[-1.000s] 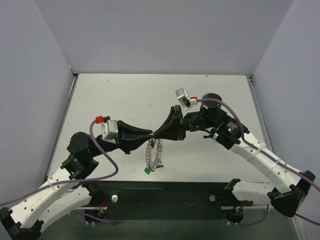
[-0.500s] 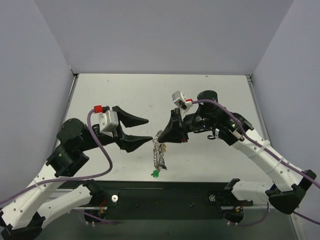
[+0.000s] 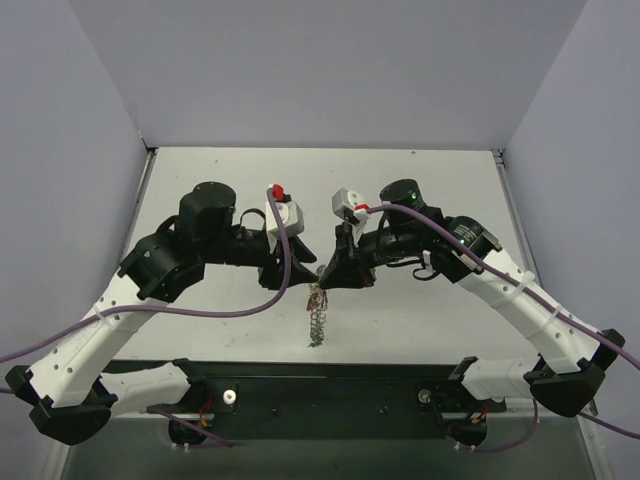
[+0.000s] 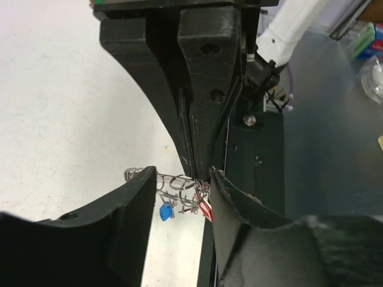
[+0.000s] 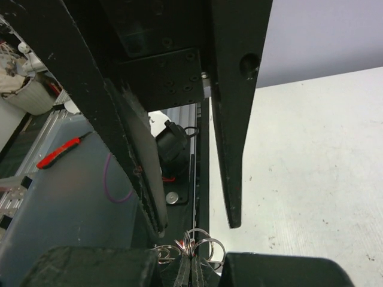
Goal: Put the keys on the keyring
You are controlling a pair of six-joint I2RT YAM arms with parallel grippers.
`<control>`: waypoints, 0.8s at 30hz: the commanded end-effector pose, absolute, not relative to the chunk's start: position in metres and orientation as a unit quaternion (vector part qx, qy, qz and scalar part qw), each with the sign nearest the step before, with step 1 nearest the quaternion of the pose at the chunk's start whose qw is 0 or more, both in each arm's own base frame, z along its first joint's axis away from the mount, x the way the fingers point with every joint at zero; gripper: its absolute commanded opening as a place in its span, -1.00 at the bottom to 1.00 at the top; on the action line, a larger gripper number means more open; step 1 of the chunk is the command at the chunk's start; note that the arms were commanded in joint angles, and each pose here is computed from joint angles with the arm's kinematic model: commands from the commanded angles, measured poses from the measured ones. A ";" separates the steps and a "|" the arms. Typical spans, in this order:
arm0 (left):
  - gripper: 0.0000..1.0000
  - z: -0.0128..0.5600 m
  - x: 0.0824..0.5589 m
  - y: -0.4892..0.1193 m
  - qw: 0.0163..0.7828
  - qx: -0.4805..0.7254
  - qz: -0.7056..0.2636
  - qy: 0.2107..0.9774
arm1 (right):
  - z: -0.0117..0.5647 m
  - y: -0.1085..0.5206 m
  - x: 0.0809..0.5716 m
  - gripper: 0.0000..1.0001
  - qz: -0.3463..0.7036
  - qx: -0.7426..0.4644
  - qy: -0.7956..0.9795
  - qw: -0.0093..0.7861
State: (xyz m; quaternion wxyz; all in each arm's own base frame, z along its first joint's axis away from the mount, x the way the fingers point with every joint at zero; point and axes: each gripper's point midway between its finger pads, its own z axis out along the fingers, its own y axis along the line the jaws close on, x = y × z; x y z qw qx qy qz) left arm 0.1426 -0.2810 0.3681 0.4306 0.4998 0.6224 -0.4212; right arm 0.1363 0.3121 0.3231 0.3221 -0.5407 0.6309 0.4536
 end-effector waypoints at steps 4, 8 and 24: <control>-0.14 0.371 0.122 -0.284 0.380 0.552 -0.443 0.596 | 0.344 0.313 0.134 -1.00 0.447 -0.559 0.605 0.349; -0.13 0.370 0.121 -0.285 0.373 0.554 -0.445 0.597 | 0.342 0.312 0.136 -1.00 0.442 -0.557 0.609 0.351; -0.41 0.348 0.123 -0.297 0.340 0.559 -0.445 0.612 | 0.345 0.310 0.137 -1.00 0.437 -0.555 0.610 0.359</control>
